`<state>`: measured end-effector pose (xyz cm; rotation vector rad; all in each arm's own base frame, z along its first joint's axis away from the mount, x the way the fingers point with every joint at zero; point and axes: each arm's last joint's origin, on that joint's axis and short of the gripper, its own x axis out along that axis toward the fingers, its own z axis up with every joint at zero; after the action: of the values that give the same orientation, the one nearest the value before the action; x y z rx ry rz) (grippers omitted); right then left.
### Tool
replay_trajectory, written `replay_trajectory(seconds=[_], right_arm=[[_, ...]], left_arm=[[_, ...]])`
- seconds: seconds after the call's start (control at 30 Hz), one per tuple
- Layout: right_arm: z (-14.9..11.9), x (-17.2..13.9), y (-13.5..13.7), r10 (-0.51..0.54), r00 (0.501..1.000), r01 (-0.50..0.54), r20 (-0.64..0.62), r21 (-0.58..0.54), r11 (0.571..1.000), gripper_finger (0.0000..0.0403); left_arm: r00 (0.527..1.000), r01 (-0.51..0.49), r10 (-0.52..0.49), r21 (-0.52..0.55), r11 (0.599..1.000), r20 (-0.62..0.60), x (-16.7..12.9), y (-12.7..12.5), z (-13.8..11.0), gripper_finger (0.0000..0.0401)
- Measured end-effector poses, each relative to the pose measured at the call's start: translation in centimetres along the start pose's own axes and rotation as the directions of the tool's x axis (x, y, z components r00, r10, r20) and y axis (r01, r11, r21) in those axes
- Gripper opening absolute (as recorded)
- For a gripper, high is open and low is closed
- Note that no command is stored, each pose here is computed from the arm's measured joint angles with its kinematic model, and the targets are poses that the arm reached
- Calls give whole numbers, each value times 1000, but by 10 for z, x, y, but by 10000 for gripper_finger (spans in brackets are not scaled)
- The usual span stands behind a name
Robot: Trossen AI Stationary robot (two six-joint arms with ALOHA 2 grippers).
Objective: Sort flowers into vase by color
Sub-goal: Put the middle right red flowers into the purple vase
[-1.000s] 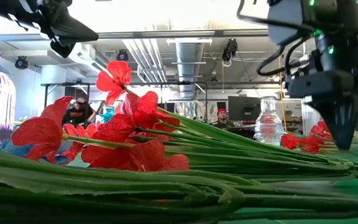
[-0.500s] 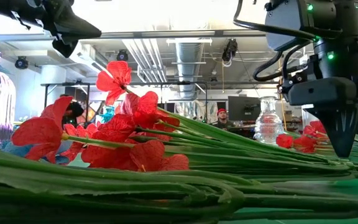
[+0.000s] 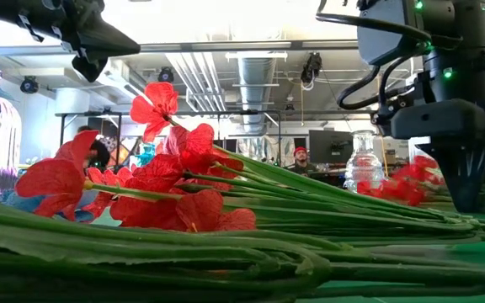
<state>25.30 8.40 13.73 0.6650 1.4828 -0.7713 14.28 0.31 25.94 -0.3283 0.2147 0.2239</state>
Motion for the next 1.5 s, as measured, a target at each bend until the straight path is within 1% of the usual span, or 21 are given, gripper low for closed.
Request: replay_trajectory(seconds=[0.13,0.23,0.27,0.43,0.53,0.6,0.7,0.8,0.87,0.93,1.03,1.13,1.2,1.27,1.33,1.4,1.5], right_arm=[[0,-3,-1,8,1000,-8,15,-33,999,48],[0,-6,-5,-4,1000,6,29,-49,999,19],[-1,-8,-6,-5,999,7,33,-50,999,16],[-1,-21,-8,58,996,-55,64,-51,997,15],[0,-32,-9,120,986,-113,115,-61,992,14],[2,-40,-7,182,968,-170,171,-82,982,14],[7,-53,-1,310,914,-282,261,-141,949,13],[12,-67,6,425,834,-367,353,-221,904,13],[17,-74,10,471,773,-383,425,-278,881,13],[21,-83,14,522,701,-395,485,-346,851,13],[30,-96,21,591,570,-398,571,-438,806,13],[38,-111,28,667,421,-390,615,-540,745,13],[42,-121,30,698,329,-360,636,-599,715,13],[45,-129,32,716,246,-328,653,-639,696,13],[49,-136,31,724,174,-300,668,-664,685,13],[51,-143,31,727,116,-253,677,-687,681,13],[55,-151,29,721,41,-180,691,-705,686,13]], left_arm=[[1000,-6,5,-14,1000,-14,3,0,-1,0],[1000,-10,10,-12,1000,-26,5,0,-3,0],[999,-12,11,-11,1000,-30,6,0,-3,0],[999,-19,18,-7,1000,-48,9,0,-5,0],[998,-22,22,-4,1000,-58,11,0,-6,0],[998,-23,23,-4,1000,-60,11,0,-6,0],[999,-17,16,-12,1000,-44,11,-1,-4,0],[1000,-3,3,-20,1000,-9,8,-1,-1,0],[1000,6,-6,-25,1000,14,7,-2,1,0],[999,16,-15,-29,999,38,5,-2,4,0],[999,20,-19,-28,999,50,3,-2,5,0],[998,23,-21,-29,999,55,2,-3,5,0],[998,24,-22,-29,999,57,2,-3,6,0],[998,23,-22,-29,999,56,2,-3,6,0],[998,23,-22,-29,999,56,2,-3,6,0],[998,24,-22,-29,999,57,2,-3,6,0],[998,25,-24,-30,999,61,1,-3,6,0]])
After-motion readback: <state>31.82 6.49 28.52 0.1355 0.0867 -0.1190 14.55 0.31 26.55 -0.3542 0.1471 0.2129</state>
